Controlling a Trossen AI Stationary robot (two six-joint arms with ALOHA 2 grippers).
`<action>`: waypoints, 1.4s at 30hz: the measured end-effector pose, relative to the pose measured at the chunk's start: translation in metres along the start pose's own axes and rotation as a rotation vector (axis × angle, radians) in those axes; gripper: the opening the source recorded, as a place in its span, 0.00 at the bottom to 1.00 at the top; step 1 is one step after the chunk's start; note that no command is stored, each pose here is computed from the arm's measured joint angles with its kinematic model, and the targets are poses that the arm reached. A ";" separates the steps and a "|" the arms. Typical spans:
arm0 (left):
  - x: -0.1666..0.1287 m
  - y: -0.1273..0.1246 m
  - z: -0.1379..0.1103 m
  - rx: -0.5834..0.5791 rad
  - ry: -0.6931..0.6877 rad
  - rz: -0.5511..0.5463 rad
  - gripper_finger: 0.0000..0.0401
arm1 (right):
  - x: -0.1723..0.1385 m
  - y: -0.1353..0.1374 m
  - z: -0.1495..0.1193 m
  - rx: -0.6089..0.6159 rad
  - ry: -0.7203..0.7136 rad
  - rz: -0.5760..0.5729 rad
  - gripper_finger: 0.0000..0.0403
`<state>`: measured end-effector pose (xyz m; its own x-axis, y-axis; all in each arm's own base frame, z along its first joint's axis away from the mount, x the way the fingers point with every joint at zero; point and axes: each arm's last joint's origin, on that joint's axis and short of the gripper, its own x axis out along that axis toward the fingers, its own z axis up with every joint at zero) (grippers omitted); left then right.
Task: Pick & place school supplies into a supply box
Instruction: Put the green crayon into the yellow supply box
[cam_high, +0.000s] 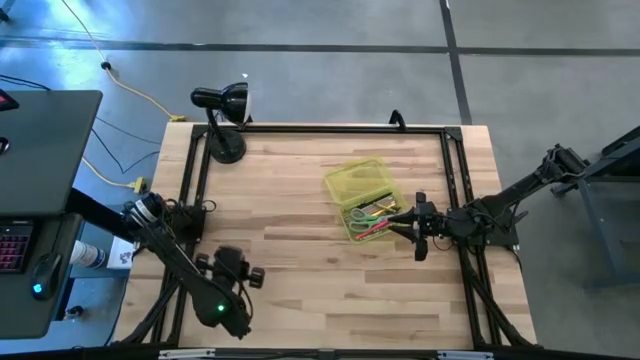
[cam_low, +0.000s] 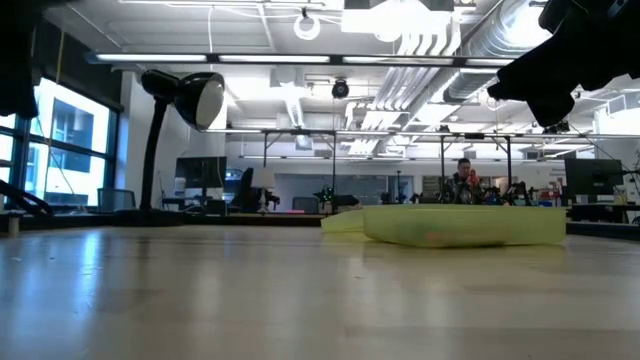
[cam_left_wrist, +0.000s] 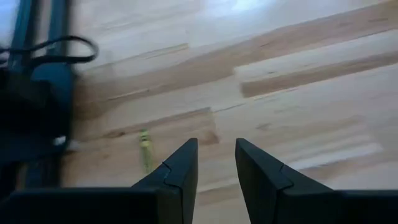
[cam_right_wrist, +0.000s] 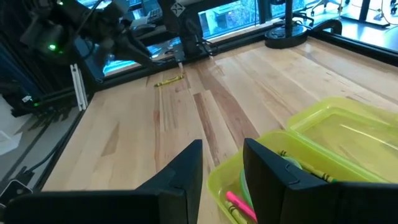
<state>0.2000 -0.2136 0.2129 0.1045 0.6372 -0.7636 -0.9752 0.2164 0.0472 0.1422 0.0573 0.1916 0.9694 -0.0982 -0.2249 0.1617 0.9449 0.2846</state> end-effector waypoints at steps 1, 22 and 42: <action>0.004 0.001 -0.001 -0.002 0.004 0.017 0.34 | 0.000 0.000 0.000 0.000 0.000 0.000 0.23; 0.062 0.042 -0.049 0.021 0.046 0.115 0.34 | 0.000 0.000 0.004 0.020 -0.054 -0.047 0.23; 0.107 0.056 -0.059 -0.031 -0.030 -0.061 0.34 | 0.000 0.000 0.006 0.036 -0.078 -0.053 0.23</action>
<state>0.1449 -0.1772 0.0960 0.1693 0.6457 -0.7446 -0.9723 0.2330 -0.0190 0.1431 0.0555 0.1970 0.9705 -0.1733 -0.1674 0.2184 0.9261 0.3076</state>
